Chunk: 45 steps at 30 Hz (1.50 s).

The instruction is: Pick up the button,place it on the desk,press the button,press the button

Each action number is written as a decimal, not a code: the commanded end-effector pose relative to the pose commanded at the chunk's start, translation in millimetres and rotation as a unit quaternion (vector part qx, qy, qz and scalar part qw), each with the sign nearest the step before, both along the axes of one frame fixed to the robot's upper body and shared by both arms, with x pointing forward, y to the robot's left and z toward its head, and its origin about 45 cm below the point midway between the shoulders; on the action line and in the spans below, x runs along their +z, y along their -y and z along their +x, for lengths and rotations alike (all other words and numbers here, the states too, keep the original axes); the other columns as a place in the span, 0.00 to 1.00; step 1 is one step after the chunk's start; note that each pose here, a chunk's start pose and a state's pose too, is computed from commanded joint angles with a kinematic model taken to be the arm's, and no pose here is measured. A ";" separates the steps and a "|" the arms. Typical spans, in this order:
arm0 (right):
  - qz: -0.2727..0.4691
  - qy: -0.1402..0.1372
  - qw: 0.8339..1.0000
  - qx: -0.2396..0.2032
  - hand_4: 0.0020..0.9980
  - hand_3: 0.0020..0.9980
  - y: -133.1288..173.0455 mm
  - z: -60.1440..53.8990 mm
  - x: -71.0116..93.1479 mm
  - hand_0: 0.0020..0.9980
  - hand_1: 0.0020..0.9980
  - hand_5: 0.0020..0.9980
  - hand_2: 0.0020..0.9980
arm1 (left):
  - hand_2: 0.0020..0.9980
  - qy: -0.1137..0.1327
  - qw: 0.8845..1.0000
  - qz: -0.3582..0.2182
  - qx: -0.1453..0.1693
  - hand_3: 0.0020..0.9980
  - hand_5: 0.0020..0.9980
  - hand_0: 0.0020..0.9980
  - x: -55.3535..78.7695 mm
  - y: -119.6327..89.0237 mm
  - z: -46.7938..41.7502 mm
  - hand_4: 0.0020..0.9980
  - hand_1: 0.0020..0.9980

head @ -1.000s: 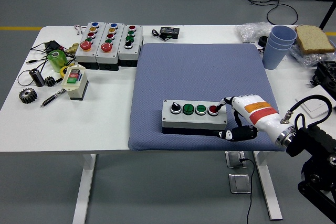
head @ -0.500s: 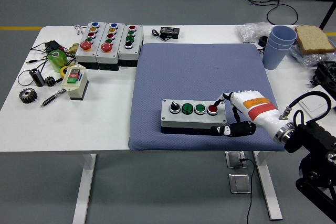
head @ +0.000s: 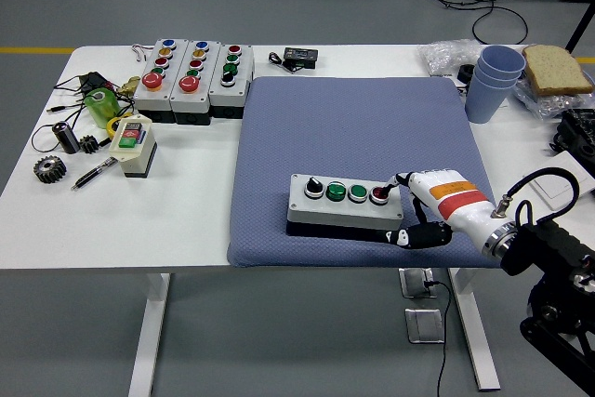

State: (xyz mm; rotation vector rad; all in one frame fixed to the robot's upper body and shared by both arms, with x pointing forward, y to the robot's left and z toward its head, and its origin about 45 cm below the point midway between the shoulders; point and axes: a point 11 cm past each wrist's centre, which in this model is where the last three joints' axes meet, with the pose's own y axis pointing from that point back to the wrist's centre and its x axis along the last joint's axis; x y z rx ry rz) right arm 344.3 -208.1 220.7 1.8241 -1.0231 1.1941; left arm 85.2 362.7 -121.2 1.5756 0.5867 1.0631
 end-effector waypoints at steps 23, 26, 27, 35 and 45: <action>0.002 0.000 1.000 0.030 0.90 0.66 -29.2 0.7 -2.4 0.12 0.00 0.47 0.16 | 0.68 0.001 1.000 0.000 0.000 0.59 0.65 0.63 0.1 -0.3 0.2 0.34 0.66; 0.001 -0.001 1.000 0.031 0.90 0.66 -30.2 0.6 -2.9 0.12 0.00 0.47 0.16 | 0.68 0.000 1.000 0.000 0.000 0.59 0.65 0.63 0.1 -0.3 0.3 0.34 0.66; 0.001 -0.002 0.999 0.032 0.90 0.66 -30.9 0.4 -3.3 0.12 0.00 0.47 0.16 | 0.68 0.000 1.000 0.000 -0.001 0.59 0.65 0.63 0.2 -0.3 0.5 0.34 0.66; -0.010 -0.018 0.999 0.032 0.90 0.66 -30.2 -2.1 -13.7 0.12 0.00 0.47 0.16 | 0.68 0.000 1.000 0.000 0.000 0.59 0.65 0.63 0.3 -0.6 0.7 0.34 0.66; 0.057 0.034 0.998 0.008 0.90 0.66 -20.7 7.1 15.4 0.12 0.00 0.47 0.17 | 0.68 0.001 1.000 0.000 -0.001 0.59 0.65 0.63 0.2 -0.3 1.0 0.34 0.66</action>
